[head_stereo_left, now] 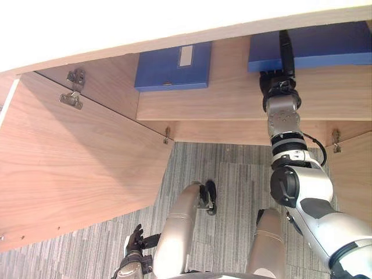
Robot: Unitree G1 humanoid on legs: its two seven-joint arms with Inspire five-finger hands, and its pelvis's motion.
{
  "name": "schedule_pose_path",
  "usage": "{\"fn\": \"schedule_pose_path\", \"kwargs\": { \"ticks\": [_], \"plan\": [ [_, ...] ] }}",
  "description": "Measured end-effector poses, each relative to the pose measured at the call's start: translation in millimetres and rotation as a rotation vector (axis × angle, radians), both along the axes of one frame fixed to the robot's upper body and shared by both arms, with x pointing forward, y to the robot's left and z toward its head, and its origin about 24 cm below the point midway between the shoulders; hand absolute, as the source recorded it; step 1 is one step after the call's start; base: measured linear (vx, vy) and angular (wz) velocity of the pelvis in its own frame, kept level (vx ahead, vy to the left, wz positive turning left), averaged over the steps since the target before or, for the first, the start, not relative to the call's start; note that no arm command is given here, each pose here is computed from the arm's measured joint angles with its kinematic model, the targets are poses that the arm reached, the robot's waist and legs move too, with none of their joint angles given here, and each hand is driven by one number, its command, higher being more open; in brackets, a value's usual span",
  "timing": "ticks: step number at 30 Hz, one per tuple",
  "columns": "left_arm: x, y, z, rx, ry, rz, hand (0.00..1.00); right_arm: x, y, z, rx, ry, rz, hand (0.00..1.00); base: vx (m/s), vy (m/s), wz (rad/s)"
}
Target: Walk over to the cabinet, pick up the folder, carry it to the office cabinet, place the folder inside the office cabinet, then close the office cabinet door
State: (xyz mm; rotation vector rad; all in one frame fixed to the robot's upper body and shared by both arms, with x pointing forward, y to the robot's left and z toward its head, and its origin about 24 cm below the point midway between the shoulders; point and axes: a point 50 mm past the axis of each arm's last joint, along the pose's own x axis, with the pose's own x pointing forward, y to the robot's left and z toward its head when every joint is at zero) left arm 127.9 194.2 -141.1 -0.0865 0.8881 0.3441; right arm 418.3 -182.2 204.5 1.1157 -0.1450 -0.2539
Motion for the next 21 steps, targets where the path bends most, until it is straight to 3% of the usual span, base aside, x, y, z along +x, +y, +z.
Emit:
{"fn": "schedule_pose_path", "kwargs": {
  "ticks": [5, 9, 13, 21],
  "plan": [
    [0, 3, 0, 0.008, 0.0, -0.004, 1.0, 2, 11, -15, -0.455, 0.096, 0.105, 1.0, -0.01, 0.021, -0.11],
    [-3, 7, -1, 0.013, 0.007, -0.021, 1.0, -1, 0, -32, -0.892, 0.166, 0.196, 1.0, -0.02, 0.035, -0.11],
    [-3, 8, -1, 0.001, 0.006, -0.045, 1.0, -4, -17, -37, -1.082, 0.2, 0.218, 1.0, 0.0, 0.038, -0.03],
    [-7, 11, -1, -0.016, 0.016, -0.13, 1.0, -19, -55, -46, -1.66, 0.256, 0.355, 1.0, 0.0, 0.021, 0.02]
  ]
}}
